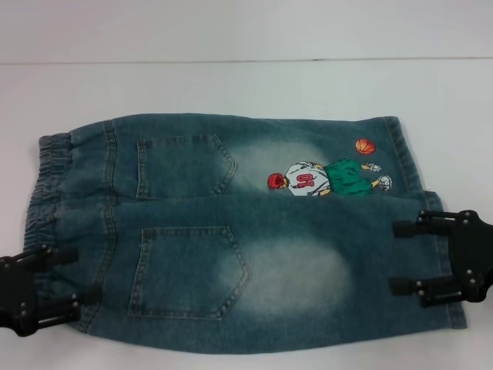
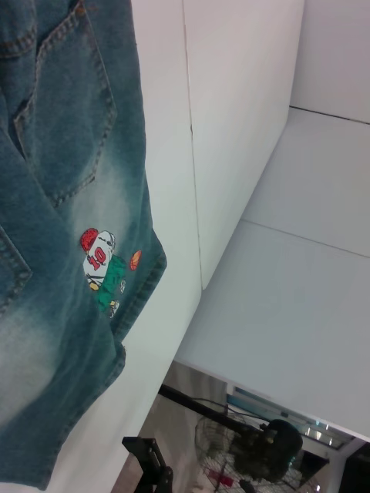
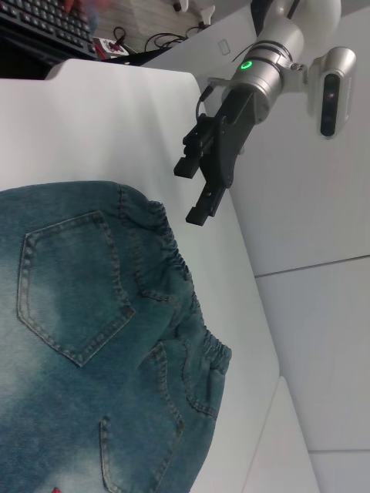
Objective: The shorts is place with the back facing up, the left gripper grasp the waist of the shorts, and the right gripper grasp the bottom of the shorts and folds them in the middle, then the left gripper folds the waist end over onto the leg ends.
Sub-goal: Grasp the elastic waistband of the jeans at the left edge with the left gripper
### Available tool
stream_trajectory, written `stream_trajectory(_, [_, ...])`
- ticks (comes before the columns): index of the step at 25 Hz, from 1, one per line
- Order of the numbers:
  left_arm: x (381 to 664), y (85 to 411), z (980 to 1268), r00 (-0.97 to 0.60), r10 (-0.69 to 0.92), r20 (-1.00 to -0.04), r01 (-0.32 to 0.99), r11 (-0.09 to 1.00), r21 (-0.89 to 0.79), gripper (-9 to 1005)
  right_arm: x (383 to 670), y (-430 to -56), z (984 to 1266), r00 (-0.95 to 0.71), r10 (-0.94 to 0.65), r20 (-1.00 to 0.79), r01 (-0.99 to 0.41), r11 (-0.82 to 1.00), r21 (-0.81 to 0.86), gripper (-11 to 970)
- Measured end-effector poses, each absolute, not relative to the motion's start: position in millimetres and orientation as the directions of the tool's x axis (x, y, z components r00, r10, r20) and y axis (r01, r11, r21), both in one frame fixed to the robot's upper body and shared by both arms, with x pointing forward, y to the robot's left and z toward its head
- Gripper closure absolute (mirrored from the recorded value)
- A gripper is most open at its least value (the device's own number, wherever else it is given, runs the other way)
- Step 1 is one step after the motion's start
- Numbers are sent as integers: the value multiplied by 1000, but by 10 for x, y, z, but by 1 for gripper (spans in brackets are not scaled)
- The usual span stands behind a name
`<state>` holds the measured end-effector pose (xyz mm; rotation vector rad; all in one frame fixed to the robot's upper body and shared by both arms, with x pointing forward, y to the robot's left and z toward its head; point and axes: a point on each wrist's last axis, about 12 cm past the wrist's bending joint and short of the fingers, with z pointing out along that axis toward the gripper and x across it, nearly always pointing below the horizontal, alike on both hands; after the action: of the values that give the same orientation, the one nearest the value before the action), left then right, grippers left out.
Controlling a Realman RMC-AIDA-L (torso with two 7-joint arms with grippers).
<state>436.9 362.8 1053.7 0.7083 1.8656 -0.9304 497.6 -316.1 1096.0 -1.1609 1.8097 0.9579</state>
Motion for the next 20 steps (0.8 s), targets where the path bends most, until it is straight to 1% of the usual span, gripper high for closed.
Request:
stream_trajectory(12, [4397,3634,10519,-433,97,-896,762,571,-306,158,4990,-3138,10967,-282,-362,-888,-939,292,180,32])
stream_trajectory(16, [4439,3721,10540,-473,107,-874,720,619,-314,165,5001,-3125,10977,-282,-362,-889,-941,287,182,32])
stream_trajectory(20, [4429,3885,10634,-549,142,-824,656,683,-319,172,5010,-3120,10981,-283,-362,-888,-940,288,182,31])
